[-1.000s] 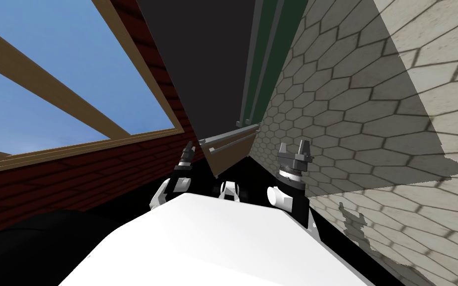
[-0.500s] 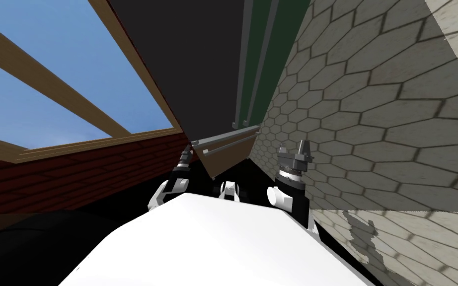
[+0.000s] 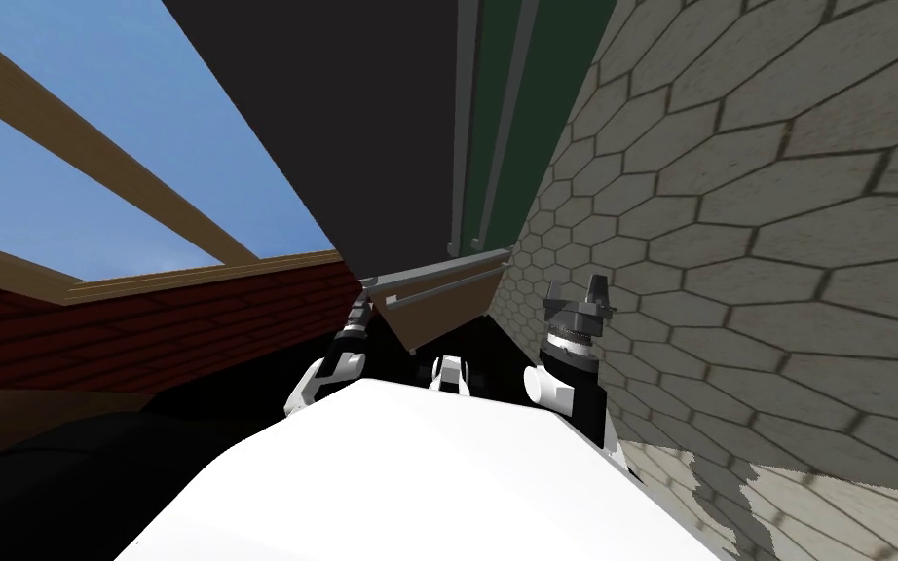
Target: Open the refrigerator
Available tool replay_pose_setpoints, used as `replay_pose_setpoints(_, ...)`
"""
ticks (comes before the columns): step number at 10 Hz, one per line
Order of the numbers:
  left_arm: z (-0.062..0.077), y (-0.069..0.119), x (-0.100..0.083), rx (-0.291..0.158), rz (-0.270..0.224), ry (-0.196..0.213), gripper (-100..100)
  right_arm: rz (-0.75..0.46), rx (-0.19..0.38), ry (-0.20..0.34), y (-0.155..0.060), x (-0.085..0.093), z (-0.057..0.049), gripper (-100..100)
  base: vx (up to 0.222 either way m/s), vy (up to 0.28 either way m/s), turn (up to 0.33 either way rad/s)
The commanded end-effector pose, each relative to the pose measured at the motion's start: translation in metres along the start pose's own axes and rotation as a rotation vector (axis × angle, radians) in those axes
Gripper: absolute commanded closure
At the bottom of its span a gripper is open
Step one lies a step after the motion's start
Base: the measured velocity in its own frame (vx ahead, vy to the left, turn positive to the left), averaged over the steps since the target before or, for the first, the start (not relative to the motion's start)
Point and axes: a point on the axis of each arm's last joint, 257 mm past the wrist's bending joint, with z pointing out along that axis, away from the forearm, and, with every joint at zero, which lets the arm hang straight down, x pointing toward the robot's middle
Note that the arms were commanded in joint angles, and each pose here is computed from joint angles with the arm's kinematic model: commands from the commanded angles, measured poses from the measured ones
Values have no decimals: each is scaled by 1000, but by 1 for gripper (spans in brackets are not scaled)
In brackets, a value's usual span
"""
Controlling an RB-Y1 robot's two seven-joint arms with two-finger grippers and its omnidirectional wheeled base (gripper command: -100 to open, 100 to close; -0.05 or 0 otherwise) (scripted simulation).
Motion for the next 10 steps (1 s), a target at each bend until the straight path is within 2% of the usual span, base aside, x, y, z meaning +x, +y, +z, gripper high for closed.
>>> replay_pose_setpoints(1, -3, 25, -6, -61, -18, -26, -100, 0, 0, 0, 0, 0, 0, 0, 54, -161, 52)
replay_pose_setpoints(3, -13, 57, -14, -144, -67, -74, -100, 0, 0, 0, 0, 0, 0, 0, 88, -158, 119)
replay_pose_setpoints(5, -20, 72, -14, -183, -108, -103, -100, 0, 0, 0, 0, 0, 0, 0, 73, -134, 85)
replay_pose_setpoints(8, -32, 90, -6, -230, -179, -145, -100, 0, 0, 0, 0, 0, 0, 0, 21, -70, 31)
replay_pose_setpoints(9, -34, 93, -3, -237, -193, -153, -100, 0, 0, 0, 0, 0, 0, 0, 12, -23, 17)
replay_pose_setpoints(10, -31, 89, -5, -231, -182, -147, -100, 0, 0, 0, 0, 0, 0, 0, 3, -9, 3)
